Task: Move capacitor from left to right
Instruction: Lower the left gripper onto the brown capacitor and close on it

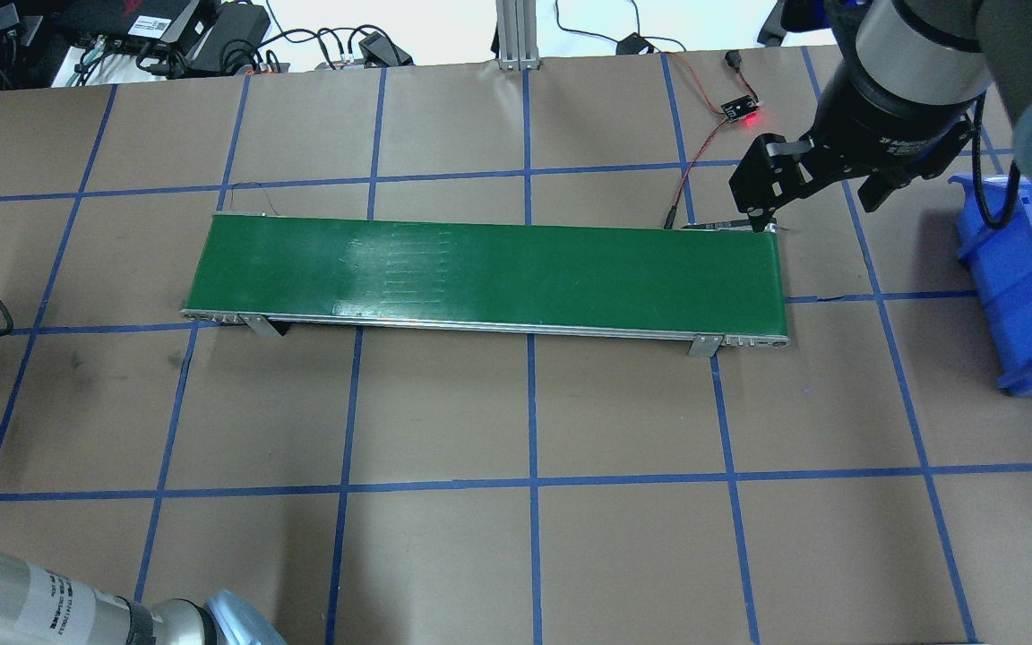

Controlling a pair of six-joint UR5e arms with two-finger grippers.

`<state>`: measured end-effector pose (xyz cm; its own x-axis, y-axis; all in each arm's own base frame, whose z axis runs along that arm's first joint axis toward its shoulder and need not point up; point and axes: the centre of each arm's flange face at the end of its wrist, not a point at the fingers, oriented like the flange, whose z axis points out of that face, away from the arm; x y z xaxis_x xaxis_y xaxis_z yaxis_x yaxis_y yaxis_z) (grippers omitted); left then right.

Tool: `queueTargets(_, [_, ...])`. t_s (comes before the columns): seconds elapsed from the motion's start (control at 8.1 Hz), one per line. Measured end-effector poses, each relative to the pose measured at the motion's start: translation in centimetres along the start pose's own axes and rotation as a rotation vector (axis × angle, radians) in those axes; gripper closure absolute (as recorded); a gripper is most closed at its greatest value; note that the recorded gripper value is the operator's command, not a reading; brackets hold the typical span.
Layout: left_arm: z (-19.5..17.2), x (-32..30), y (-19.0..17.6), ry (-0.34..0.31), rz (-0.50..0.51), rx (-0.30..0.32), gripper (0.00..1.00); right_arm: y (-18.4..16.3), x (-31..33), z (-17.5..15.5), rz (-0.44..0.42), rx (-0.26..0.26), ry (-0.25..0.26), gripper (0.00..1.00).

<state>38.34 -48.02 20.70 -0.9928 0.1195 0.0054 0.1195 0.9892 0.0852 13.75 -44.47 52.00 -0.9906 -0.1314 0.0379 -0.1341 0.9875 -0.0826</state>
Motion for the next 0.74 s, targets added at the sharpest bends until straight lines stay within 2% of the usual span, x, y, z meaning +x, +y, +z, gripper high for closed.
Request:
queueTargets(0.49, [1.4,-0.4,0.1,0.019,-0.006,-0.009,0.01,0.0,0.0,0.0,0.000,0.000,0.001,0.00])
queueTargets(0.62, [1.8,-0.4,0.1,0.024,-0.005,-0.013,0.08,0.0,0.0,0.0,0.000,0.000,0.001,0.00])
queueTargets(0.74, [2.3,-0.5,0.1,0.031,-0.005,-0.018,0.09,0.0,0.0,0.0,-0.001,0.001,0.001,0.00])
